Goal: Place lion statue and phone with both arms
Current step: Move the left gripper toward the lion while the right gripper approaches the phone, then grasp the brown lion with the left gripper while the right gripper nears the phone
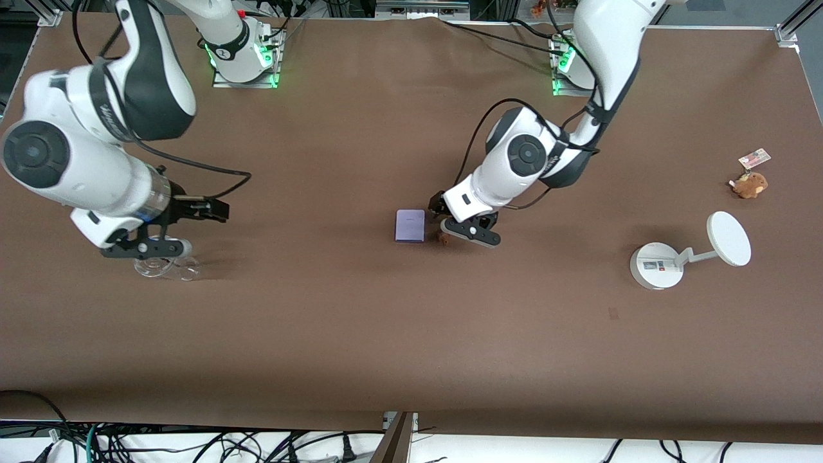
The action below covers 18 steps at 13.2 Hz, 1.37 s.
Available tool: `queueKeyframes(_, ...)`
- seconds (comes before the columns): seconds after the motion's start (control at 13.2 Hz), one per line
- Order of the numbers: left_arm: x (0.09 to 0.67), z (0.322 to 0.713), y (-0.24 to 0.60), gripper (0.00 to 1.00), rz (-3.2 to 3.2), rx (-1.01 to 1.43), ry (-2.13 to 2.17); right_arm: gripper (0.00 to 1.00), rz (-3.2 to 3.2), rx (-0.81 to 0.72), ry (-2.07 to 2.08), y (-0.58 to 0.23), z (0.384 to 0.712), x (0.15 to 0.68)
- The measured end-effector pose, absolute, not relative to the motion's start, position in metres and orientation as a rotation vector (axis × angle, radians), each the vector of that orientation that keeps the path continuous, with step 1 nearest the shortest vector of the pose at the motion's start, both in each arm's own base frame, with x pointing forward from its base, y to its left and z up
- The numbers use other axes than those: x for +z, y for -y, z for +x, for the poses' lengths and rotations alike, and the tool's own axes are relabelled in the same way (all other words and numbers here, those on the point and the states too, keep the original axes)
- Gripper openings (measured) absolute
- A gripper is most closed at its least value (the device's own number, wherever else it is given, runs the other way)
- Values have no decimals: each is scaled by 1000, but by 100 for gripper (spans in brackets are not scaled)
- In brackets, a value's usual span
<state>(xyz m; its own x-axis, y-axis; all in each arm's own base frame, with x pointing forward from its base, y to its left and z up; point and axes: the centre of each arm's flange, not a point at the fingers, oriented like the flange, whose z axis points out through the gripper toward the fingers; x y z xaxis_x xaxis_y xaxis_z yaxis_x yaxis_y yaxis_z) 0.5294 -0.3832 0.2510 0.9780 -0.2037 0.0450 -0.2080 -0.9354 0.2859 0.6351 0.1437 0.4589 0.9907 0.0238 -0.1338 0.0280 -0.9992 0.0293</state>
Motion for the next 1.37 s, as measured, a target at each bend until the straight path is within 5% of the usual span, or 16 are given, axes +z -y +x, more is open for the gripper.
queueKeyframes(0.76, 203, 514, 405, 100, 2877, 157, 454, 100, 3145, -225, 1, -215, 641, 389)
queueKeyframes(1.22, 201, 516, 404, 35, 2891, 209, 533, 100, 3176, -242, 16, -276, 631, 346)
queueKeyframes(1.37, 206, 521, 401, 36, 2893, 222, 525, 100, 3180, -249, 10, -287, 629, 333)
